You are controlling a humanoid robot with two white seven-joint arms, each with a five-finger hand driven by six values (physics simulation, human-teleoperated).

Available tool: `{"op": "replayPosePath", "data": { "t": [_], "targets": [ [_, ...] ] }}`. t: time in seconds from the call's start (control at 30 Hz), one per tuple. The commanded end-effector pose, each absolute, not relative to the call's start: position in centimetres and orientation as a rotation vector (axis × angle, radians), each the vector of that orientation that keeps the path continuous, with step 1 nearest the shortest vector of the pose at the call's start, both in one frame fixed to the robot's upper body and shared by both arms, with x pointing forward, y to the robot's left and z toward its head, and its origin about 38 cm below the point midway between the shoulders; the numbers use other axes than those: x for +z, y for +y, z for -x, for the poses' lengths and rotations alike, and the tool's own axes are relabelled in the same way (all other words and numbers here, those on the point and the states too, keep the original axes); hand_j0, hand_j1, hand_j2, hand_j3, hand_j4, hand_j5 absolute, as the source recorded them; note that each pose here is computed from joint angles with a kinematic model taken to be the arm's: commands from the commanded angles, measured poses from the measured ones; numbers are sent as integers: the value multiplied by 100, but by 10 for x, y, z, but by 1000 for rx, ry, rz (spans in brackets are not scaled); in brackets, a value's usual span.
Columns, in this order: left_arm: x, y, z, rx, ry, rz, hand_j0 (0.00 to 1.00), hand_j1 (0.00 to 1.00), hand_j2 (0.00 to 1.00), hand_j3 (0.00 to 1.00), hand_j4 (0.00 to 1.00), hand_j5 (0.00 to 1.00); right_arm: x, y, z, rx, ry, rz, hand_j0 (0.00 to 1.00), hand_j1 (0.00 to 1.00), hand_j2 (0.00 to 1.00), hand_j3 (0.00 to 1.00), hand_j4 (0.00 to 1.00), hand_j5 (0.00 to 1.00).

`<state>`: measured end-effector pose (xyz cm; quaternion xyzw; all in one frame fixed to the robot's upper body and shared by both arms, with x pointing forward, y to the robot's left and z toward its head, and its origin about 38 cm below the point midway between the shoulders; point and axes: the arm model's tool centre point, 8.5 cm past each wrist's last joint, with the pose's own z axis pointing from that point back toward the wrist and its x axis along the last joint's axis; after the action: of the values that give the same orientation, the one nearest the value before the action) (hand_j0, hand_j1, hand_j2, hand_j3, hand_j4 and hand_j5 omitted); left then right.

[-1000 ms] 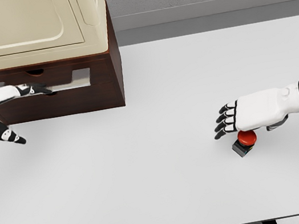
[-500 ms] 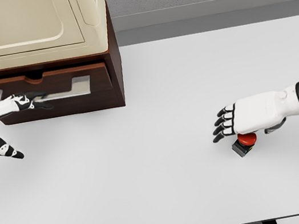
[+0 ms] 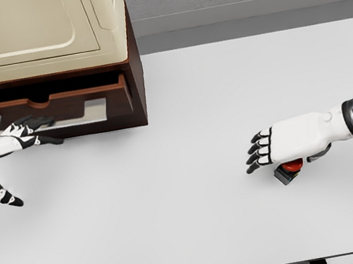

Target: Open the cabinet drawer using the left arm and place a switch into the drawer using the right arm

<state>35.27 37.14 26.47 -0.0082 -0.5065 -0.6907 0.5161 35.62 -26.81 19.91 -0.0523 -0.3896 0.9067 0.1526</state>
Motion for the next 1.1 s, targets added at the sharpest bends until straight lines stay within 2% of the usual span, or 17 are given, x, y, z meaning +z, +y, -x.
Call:
{"op": "replayPosePath", "data": {
  "t": [0.0, 1.0, 1.07],
  "targets": [
    [269, 374, -349, -1647, -1241, 37, 100, 100, 100, 100, 100, 100, 197, -270, -355, 2598, -1110, 142, 100, 100, 100, 100, 100, 100],
    [287, 395, -322, -1694, -1327, 89, 100, 100, 100, 100, 100, 100, 192, -277, -351, 2592, -1079, 128, 100, 100, 100, 100, 100, 100],
    [290, 395, -323, -1688, -1336, 87, 100, 100, 100, 100, 100, 100, 192, -277, -351, 2592, -1079, 128, 91, 91, 91, 91, 91, 91]
  ]
}}
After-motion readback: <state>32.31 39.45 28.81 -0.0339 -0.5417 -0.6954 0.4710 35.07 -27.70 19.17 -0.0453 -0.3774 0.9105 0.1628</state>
